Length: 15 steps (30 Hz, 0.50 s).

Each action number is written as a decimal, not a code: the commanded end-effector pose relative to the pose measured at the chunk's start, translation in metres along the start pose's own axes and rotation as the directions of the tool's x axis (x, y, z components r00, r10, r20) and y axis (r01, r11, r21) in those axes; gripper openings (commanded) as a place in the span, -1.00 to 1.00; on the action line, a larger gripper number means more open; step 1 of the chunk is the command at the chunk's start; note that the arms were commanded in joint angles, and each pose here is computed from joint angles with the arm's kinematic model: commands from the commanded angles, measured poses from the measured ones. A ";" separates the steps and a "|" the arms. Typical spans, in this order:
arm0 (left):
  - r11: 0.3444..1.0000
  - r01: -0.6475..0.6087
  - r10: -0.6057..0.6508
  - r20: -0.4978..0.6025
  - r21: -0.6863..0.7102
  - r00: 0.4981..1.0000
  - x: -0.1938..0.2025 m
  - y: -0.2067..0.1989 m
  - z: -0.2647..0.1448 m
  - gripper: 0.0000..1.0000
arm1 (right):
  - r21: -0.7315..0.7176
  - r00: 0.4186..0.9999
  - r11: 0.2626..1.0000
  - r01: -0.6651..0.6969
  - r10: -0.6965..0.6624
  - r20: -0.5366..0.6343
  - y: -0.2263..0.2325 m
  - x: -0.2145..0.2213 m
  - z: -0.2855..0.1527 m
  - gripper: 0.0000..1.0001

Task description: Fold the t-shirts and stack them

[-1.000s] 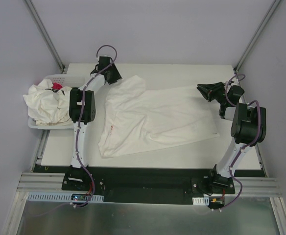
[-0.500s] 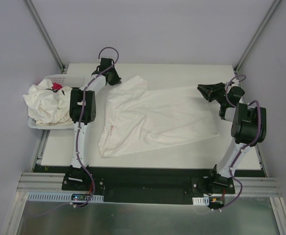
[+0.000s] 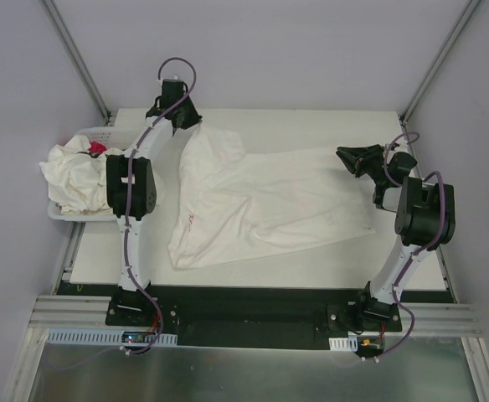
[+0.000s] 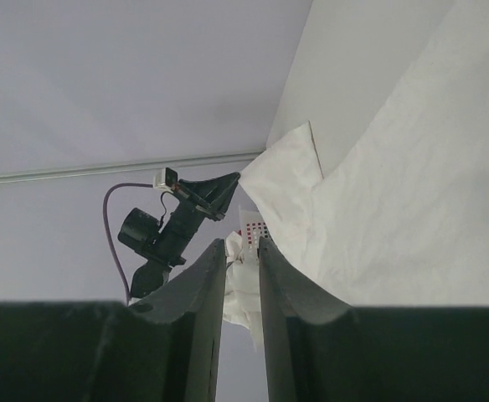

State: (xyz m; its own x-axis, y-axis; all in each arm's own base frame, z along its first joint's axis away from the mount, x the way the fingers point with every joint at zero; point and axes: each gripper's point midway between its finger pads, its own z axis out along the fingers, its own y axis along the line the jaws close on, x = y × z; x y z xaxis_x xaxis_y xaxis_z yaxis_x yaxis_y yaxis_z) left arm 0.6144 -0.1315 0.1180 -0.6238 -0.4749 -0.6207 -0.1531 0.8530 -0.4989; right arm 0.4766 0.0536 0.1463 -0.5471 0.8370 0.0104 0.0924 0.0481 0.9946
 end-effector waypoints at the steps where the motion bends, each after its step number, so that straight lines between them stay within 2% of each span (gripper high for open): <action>1: 0.998 -0.037 0.033 0.084 0.056 0.996 -0.031 -0.031 -0.050 -1.00 | -0.081 0.998 0.995 0.058 -0.059 0.001 0.021 0.005 0.000 -0.50; 3: 0.998 -0.029 0.024 0.080 0.058 0.997 -0.028 -0.032 -0.060 -1.00 | -0.084 0.998 0.995 0.059 -0.059 -0.001 0.021 0.006 0.001 -0.50; 9: 1.000 -0.021 0.021 -0.005 0.007 1.000 0.021 -0.015 -0.073 -1.00 | -0.101 0.999 0.994 0.042 -0.043 -0.009 0.024 0.008 0.001 -0.50; 15: 0.999 -0.038 0.037 -0.034 -0.007 0.999 0.050 -0.013 -0.084 -1.00 | -0.114 0.999 0.993 0.027 -0.029 -0.015 0.026 0.008 0.004 -0.51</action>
State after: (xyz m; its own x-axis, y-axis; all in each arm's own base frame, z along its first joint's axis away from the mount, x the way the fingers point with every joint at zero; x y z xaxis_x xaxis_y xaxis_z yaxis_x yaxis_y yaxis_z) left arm 0.5309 -0.1431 0.1112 -0.6979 -0.4386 -0.5662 -0.1688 0.8690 -0.4651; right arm 0.4751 0.0592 0.1587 -0.5521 0.8335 0.0211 0.0544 0.0108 0.9985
